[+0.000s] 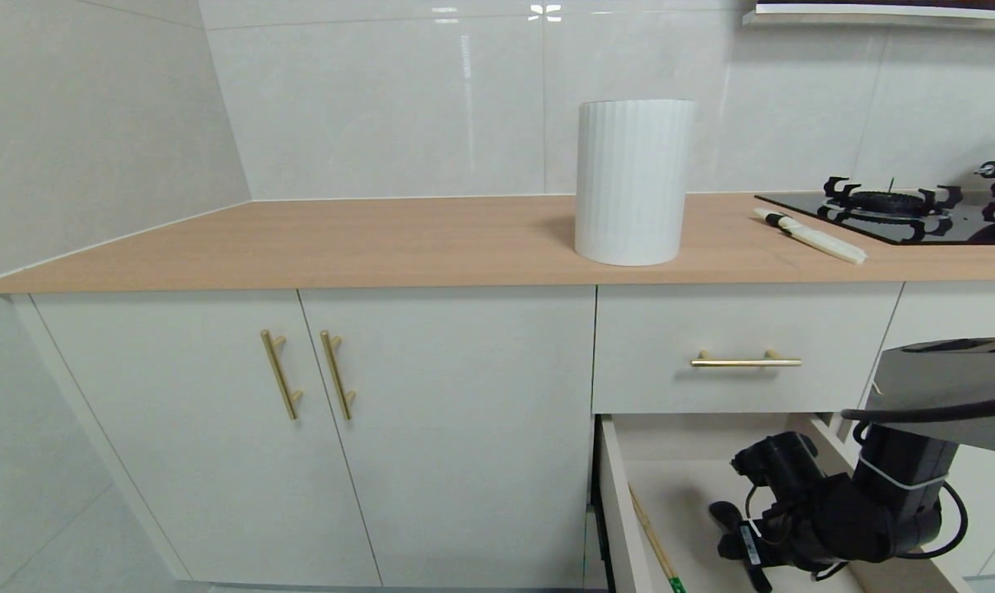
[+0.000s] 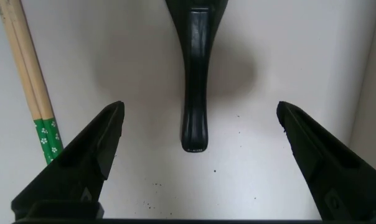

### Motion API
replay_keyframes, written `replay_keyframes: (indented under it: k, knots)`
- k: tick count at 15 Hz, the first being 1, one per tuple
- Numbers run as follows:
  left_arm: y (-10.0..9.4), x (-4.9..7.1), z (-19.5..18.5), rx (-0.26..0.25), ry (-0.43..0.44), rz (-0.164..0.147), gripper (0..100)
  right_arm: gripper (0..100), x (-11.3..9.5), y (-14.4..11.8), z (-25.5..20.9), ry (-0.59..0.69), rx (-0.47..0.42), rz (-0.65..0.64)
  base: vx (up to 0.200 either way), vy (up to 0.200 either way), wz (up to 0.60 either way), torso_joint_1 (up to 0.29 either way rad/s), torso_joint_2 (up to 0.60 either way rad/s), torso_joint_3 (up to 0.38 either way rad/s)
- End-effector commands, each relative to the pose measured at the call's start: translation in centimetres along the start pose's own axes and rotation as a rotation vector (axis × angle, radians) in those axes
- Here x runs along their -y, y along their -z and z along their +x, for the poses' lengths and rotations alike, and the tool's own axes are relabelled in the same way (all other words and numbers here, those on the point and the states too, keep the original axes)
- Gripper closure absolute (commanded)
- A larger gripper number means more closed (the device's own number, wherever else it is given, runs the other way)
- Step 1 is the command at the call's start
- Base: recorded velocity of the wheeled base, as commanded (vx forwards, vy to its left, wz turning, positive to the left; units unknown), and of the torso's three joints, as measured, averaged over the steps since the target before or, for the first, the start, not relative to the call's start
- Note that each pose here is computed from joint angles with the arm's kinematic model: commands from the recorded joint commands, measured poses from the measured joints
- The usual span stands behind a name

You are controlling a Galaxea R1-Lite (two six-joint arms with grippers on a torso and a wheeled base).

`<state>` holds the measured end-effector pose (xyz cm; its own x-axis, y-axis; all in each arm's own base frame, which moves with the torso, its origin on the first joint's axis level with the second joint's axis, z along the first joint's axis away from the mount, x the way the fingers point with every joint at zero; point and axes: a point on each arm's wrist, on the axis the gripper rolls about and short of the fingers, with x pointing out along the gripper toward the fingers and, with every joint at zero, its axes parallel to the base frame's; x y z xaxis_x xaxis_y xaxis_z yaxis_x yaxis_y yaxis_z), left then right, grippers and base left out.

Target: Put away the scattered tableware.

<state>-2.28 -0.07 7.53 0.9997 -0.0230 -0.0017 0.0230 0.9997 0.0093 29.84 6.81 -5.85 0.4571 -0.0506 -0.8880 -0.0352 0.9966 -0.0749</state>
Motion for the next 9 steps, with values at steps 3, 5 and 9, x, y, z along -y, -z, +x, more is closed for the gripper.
replay_keyframes:
  k: [3, 5, 9]
  knots:
    - [0.0, 0.0, 0.0, 0.0, 0.0, 0.0, 0, 0, 0.2, -0.9, -2.1, 0.003, 0.058, 0.013, 0.0, 0.0, 0.0, 0.0, 0.0, 0.0]
    - [0.0, 0.0, 0.0, 0.0, 0.0, 0.0, 0, 0, 0.5, -1.7, -5.1, -0.008, 0.127, 0.02, 0.0, 0.0, 0.0, 0.0, 0.0, 0.0]
    - [0.0, 0.0, 0.0, 0.0, 0.0, 0.0, 0, 0, 1.4, -2.5, -13.4, -0.029, 0.237, 0.025, 0.0, 0.0, 0.0, 0.0, 0.0, 0.0]
